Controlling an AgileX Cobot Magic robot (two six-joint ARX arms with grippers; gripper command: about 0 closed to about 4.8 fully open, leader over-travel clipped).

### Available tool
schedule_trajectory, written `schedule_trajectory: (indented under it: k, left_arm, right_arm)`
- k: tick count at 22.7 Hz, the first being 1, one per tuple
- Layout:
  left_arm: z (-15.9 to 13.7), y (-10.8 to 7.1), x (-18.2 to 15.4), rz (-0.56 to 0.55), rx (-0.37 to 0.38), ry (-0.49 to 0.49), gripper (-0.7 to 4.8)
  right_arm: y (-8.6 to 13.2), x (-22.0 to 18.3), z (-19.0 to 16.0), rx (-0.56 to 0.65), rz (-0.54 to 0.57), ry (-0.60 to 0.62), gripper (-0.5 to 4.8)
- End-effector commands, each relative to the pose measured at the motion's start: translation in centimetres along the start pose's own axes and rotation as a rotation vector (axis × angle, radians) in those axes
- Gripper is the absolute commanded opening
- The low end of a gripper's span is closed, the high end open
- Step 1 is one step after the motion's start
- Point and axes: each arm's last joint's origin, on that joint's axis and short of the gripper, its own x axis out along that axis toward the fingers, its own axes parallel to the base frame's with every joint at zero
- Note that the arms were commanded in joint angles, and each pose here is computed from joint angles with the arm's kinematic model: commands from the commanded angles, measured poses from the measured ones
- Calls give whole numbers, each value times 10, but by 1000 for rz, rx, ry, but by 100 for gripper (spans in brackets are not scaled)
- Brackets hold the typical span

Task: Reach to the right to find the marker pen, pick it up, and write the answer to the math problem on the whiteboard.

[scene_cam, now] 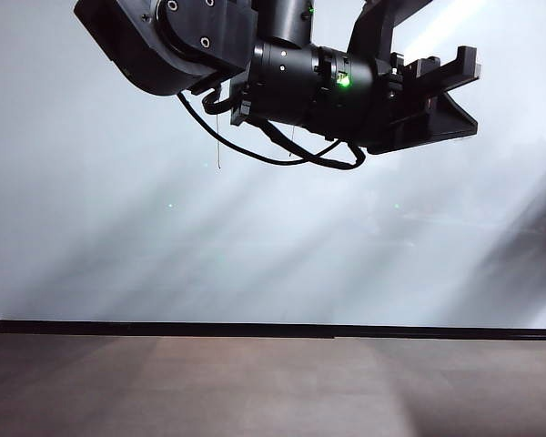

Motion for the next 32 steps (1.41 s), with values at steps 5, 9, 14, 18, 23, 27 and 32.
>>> schedule_trajectory:
  k: [5, 9, 14, 18, 23, 27, 32]
  left_arm:
    - [3, 0, 0, -4, 10, -18, 27]
    - [3, 0, 0, -4, 10, -18, 27]
    - [3, 0, 0, -4, 9, -16, 27]
    - [3, 0, 0, -4, 10, -18, 27]
    - [2, 0, 0, -4, 7, -10, 27]
    - [2, 0, 0, -4, 7, -10, 27]
    - [2, 0, 0, -4, 7, -10, 27]
  right_arm:
    - [0, -2, 14, -34, -23, -71, -9]
    - [-7, -42, 78, -36, -150, -227, -9]
    - [17, -120, 124, 46, -303, -334, -9]
    - [70, -164, 126, 113, -283, -303, -9]
    - [152, -204, 129, 172, -170, -254, -9]
    - [184, -211, 129, 200, -14, -223, -9]
    - [196, -209, 123, 214, 31, -159, -9]
